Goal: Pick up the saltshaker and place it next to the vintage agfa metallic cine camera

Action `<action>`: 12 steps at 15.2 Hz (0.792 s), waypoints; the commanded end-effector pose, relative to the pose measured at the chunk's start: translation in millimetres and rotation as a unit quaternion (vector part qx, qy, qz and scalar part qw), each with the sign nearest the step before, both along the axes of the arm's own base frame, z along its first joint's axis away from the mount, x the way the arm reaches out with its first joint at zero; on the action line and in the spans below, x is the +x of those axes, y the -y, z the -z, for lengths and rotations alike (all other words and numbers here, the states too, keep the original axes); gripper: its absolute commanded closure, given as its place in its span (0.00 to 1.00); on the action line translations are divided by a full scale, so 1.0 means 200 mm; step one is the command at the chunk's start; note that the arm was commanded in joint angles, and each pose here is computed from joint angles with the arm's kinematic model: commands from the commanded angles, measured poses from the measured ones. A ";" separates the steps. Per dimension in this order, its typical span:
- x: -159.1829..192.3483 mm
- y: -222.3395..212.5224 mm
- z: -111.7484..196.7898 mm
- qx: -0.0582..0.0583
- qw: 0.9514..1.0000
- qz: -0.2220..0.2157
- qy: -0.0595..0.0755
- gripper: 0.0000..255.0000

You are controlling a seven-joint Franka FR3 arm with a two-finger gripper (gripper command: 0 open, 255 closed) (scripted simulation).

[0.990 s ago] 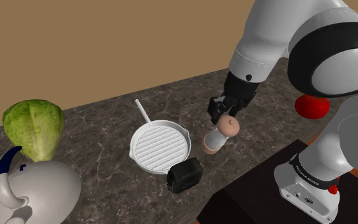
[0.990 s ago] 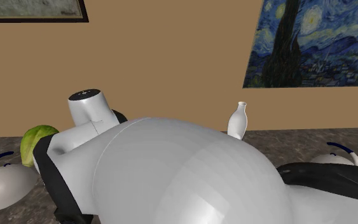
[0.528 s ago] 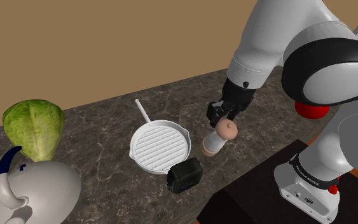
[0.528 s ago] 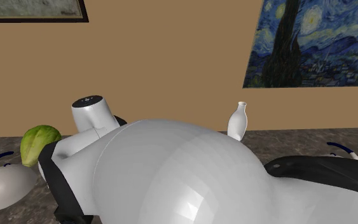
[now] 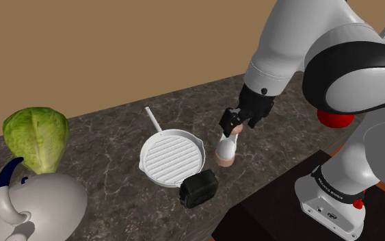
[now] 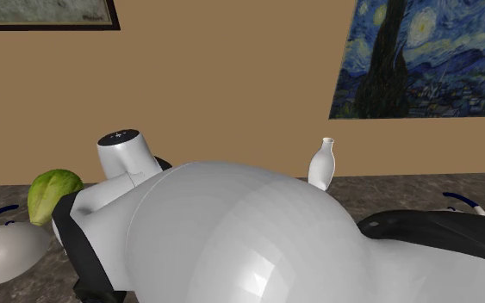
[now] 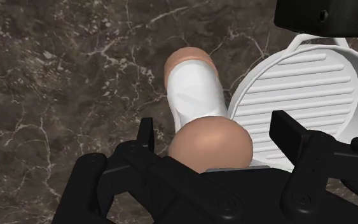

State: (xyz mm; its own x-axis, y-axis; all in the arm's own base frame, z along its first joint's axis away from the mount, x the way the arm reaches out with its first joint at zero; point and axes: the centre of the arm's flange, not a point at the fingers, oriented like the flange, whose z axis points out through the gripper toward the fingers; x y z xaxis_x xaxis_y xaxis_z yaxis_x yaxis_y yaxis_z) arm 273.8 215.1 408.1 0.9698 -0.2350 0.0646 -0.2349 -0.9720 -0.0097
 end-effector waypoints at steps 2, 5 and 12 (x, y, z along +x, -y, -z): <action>-0.01 0.00 -0.06 0.000 1.000 0.000 0.000 0.00; -0.02 0.00 -0.25 0.000 1.000 0.000 0.000 0.00; -0.02 0.00 -0.25 0.000 1.000 0.000 0.000 0.00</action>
State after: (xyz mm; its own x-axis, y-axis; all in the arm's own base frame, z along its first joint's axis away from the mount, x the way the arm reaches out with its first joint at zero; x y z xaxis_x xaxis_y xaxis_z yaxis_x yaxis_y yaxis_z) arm 270.3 215.5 457.6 0.9698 -0.2350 0.0646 -0.2349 -0.9720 -0.0096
